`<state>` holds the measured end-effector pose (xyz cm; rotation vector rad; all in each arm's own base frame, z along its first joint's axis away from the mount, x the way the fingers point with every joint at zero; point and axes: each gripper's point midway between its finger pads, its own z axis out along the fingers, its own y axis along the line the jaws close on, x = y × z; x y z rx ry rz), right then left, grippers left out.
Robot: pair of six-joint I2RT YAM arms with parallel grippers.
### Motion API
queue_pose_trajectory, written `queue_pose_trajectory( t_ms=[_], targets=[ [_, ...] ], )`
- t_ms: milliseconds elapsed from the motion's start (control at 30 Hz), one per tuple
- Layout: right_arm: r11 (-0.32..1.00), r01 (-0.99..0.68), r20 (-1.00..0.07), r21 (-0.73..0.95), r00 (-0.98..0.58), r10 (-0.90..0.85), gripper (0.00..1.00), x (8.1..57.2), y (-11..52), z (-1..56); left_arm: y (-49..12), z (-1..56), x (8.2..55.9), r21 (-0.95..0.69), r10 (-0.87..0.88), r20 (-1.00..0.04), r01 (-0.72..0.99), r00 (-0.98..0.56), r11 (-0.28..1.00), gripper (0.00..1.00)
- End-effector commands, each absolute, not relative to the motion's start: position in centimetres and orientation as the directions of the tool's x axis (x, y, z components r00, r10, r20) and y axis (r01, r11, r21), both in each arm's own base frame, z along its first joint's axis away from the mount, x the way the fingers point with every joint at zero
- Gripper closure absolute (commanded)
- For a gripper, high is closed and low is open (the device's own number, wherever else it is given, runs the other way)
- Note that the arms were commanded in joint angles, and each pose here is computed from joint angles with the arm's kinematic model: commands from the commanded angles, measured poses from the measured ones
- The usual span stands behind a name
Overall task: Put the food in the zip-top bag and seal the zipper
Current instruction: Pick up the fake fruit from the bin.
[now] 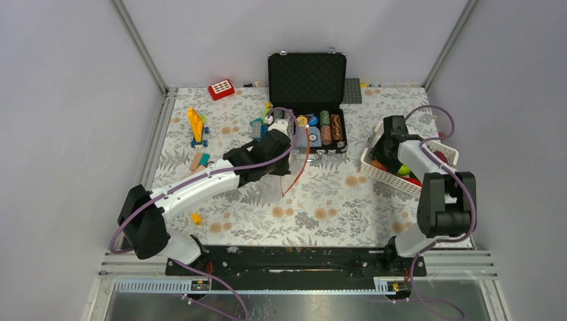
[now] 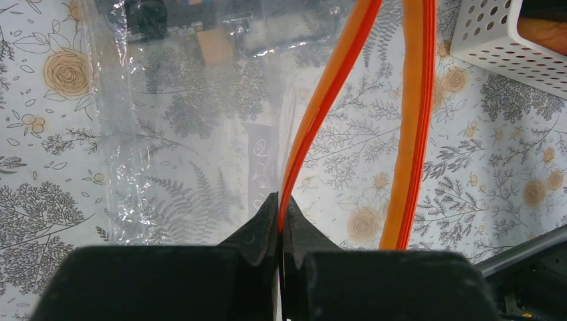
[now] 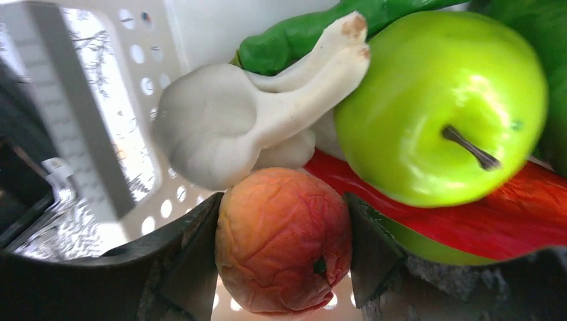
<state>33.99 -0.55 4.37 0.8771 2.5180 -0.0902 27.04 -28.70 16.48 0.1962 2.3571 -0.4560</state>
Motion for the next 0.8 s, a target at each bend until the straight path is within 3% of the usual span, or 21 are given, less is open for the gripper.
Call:
queue_pose_trajectory(
  t_ms=[0,167,267,400,500,633,767],
  targets=[
    [0.786,0.606,-0.575,0.122,-0.603,0.553,0.62,34.2,-1.9,8.7,-29.6,18.9,27.6,-0.336,-0.051,-0.714,0.277,-0.698,0.9,1.0],
    [0.795,0.594,-0.622,0.119,-0.579,0.526,0.64,33.0,-2.5,11.3,-29.7,18.9,27.6,-0.339,-0.054,-0.712,0.275,-0.7,0.9,1.0],
    [0.829,0.522,-0.645,0.201,-0.567,0.513,0.65,32.8,-1.3,13.3,-29.8,18.9,27.6,-0.34,-0.055,-0.712,0.276,-0.7,0.899,1.0],
    [0.871,0.255,-0.649,0.419,-0.587,0.484,0.65,33.0,4.0,16.6,-29.9,19.2,27.7,-0.341,-0.056,-0.716,0.279,-0.696,0.898,1.0],
    [0.816,-0.047,-0.656,0.576,-0.623,0.427,0.64,32.0,9.9,20.2,-29.9,19.2,27.8,-0.34,-0.054,-0.716,0.28,-0.696,0.898,1.0],
    [0.696,-0.361,-0.707,0.62,-0.642,0.297,0.64,29.0,17.4,24.2,-30.1,19.2,27.8,-0.344,-0.054,-0.713,0.281,-0.699,0.896,1.0],
    [0.498,-0.565,-0.733,0.658,-0.633,0.25,0.64,26.4,23.5,27.9,-30.3,19.2,27.7,-0.355,-0.057,-0.707,0.284,-0.705,0.891,1.0]
  ],
)
